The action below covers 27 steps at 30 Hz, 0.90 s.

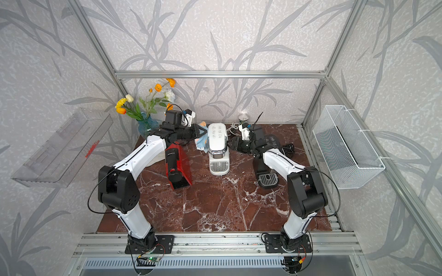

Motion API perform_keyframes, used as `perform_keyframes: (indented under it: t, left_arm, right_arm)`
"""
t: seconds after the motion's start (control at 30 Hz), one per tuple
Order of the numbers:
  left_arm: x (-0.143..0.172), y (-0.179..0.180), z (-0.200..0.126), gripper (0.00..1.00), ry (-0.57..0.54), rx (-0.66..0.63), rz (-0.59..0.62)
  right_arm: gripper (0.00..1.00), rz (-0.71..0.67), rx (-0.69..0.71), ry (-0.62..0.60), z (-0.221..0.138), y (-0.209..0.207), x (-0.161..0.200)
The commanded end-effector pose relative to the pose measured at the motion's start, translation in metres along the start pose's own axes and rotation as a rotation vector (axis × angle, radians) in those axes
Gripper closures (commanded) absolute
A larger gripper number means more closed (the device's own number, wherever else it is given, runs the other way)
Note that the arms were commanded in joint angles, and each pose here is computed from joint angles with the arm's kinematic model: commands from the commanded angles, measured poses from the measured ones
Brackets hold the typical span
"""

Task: Wipe the surface of a coffee machine
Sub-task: Wipe the dirt from the surface of the coffee machine.

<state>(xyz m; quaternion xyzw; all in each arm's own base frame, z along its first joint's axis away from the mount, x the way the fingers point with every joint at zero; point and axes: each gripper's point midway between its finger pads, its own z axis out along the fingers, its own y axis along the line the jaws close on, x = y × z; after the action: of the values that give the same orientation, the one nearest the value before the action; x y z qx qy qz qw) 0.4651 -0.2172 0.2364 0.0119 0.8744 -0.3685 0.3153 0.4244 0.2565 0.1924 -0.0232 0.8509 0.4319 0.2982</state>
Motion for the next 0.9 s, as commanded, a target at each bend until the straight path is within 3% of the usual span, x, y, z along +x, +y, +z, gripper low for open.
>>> perform_keyframes:
  t: [0.0,0.27,0.53,0.67,0.87]
  left_arm:
    - [0.046,0.021,0.023,1.00,0.147,-0.041,-0.047]
    - [0.085,0.052,0.040,1.00,0.259,-0.092,-0.092]
    - [0.106,0.060,0.049,1.00,0.309,-0.096,-0.130]
    - [0.093,0.047,0.036,1.00,0.282,-0.097,-0.104]
    - [0.039,0.000,-0.034,1.00,0.152,-0.155,0.042]
  right_arm:
    - [0.42,-0.043,-0.057,-0.034,-0.010,0.024,-0.008]
    - [0.42,-0.038,-0.066,-0.029,-0.008,0.024,-0.007]
    - [0.42,-0.039,-0.070,-0.036,-0.009,0.024,-0.007]
    - [0.42,-0.040,-0.069,-0.031,-0.008,0.023,-0.005]
    - [0.42,-0.042,-0.068,-0.034,-0.008,0.023,-0.006]
